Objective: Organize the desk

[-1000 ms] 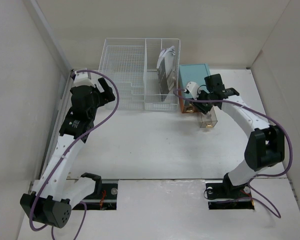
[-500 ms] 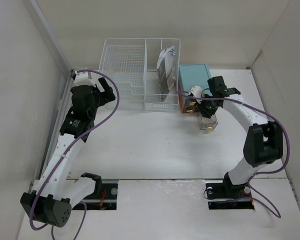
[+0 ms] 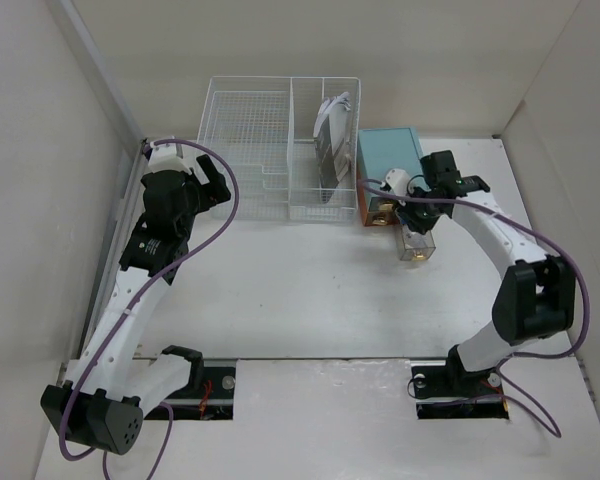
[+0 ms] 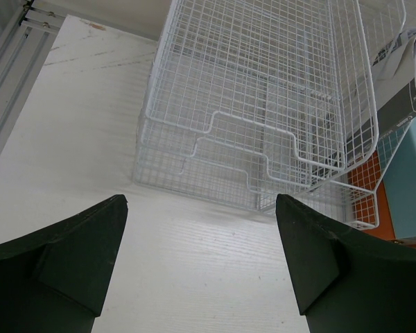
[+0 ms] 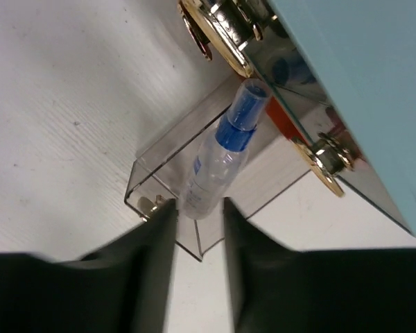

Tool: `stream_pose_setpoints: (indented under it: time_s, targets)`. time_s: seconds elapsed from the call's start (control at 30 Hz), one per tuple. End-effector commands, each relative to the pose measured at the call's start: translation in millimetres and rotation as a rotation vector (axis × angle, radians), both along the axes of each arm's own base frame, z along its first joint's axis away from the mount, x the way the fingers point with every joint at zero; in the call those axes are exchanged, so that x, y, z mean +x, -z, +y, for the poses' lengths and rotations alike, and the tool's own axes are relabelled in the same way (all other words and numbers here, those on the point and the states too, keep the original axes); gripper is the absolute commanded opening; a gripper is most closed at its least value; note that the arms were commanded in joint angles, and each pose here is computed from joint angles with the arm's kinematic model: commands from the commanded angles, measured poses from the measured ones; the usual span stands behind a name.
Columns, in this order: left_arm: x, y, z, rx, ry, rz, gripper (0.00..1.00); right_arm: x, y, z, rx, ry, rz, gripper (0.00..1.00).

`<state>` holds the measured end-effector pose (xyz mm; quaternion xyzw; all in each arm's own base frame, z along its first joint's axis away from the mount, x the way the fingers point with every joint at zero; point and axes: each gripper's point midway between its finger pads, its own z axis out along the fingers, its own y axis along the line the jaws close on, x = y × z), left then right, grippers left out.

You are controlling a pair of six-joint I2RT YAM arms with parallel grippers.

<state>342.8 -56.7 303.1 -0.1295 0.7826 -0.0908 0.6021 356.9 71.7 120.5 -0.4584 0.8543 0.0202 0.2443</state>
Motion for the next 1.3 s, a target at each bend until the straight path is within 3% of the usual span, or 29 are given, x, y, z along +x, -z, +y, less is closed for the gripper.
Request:
stream_pose_setpoints:
  time_s: [0.0, 0.07, 0.13, 0.37, 0.73, 1.07, 1.27]
  targets:
    - [3, -11, -1, -0.003, 0.011, -0.047, 0.85, 1, -49, 4, 0.063, 0.013, -0.121, 0.31]
    - [3, -11, -1, -0.003, 0.011, -0.047, 0.85, -4, -57, 7, 0.097, -0.012, -0.135, 0.09]
    - [3, -11, -1, -0.003, 0.011, -0.047, 0.85, -14, -56, 17, 0.143, -0.068, -0.109, 0.01]
    - [3, -6, -3, -0.003, 0.020, -0.037, 0.85, -4, -17, 24, 0.151, -0.074, -0.006, 0.00]
    - [2, -7, -4, -0.007, 0.029, -0.046, 0.85, 3, 22, -13, 0.013, 0.060, 0.035, 0.00]
    - [2, -7, -4, 0.002, 0.031, -0.046, 0.85, -47, 52, -20, -0.039, -0.050, 0.223, 0.00]
    - [2, -7, -4, 0.002, 0.031, -0.046, 0.85, -64, 48, -23, -0.049, -0.100, 0.253, 0.00]
